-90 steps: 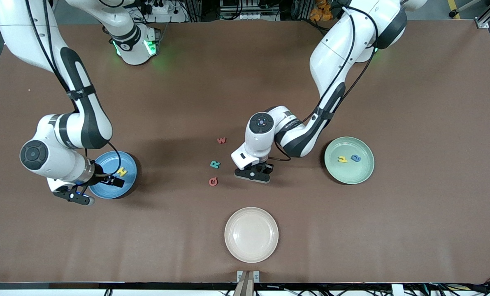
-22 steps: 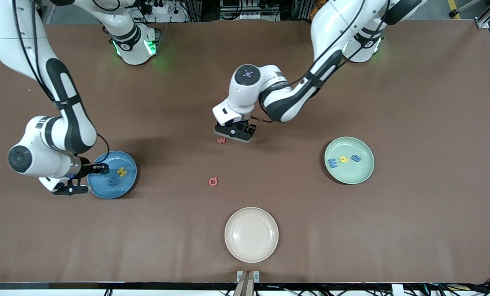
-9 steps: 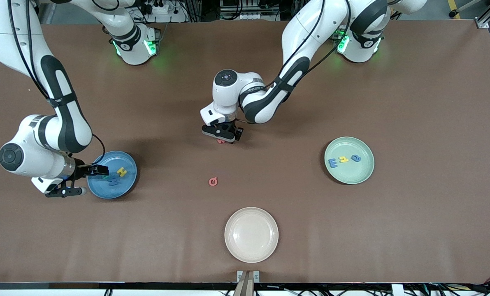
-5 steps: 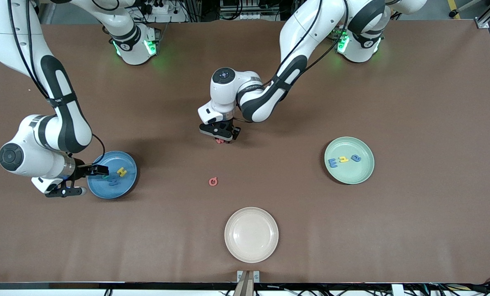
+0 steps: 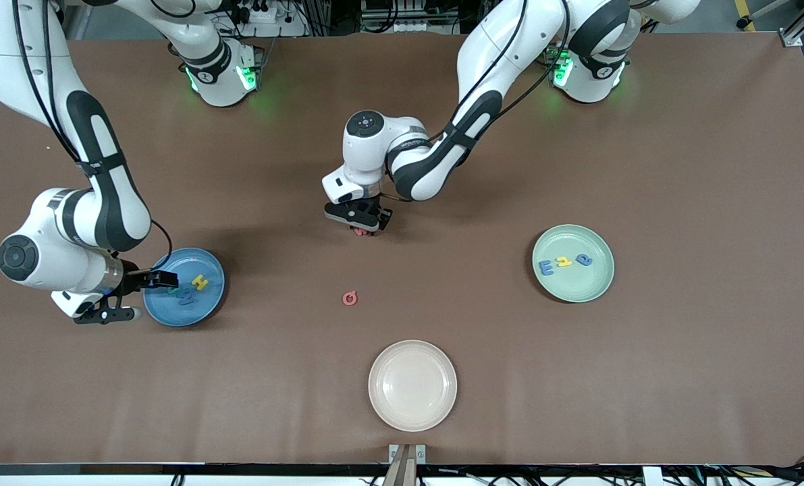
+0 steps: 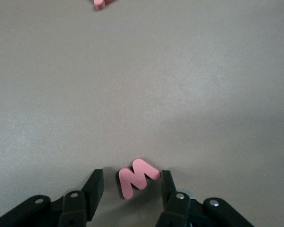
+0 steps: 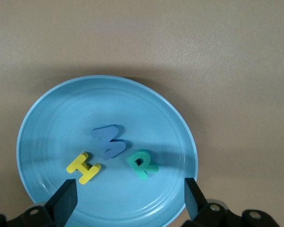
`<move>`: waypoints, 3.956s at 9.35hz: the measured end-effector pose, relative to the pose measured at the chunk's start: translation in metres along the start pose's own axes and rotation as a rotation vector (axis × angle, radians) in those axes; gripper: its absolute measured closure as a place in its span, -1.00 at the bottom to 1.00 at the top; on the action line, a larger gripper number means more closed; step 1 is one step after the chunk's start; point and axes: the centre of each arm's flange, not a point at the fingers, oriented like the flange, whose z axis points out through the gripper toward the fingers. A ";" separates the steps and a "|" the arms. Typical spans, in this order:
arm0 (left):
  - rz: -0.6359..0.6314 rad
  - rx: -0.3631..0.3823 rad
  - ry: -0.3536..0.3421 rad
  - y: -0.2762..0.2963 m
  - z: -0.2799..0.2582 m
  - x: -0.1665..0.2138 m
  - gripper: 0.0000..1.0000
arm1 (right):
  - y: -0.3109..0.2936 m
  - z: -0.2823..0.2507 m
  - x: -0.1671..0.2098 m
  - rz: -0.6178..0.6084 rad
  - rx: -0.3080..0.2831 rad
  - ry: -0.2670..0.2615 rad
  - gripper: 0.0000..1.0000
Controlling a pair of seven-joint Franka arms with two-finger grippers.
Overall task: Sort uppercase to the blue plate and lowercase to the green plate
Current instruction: 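Lower the left gripper onto the pink m and close it, then carry the m to the green plate while the right gripper reaches the Q, then release the m on the green plate while the right gripper grasps the Q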
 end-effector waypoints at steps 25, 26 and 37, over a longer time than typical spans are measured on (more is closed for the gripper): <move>-0.271 -0.094 -0.150 -0.385 -0.148 0.193 0.22 | -0.217 -0.006 0.048 0.216 -0.005 0.078 -1.00; -0.254 -0.076 -0.205 -0.412 -0.150 0.188 0.22 | -0.242 0.002 0.049 0.249 -0.005 0.077 -1.00; -0.261 0.002 -0.315 -0.485 -0.151 0.076 0.22 | -0.427 0.064 0.051 0.564 0.062 0.115 -1.00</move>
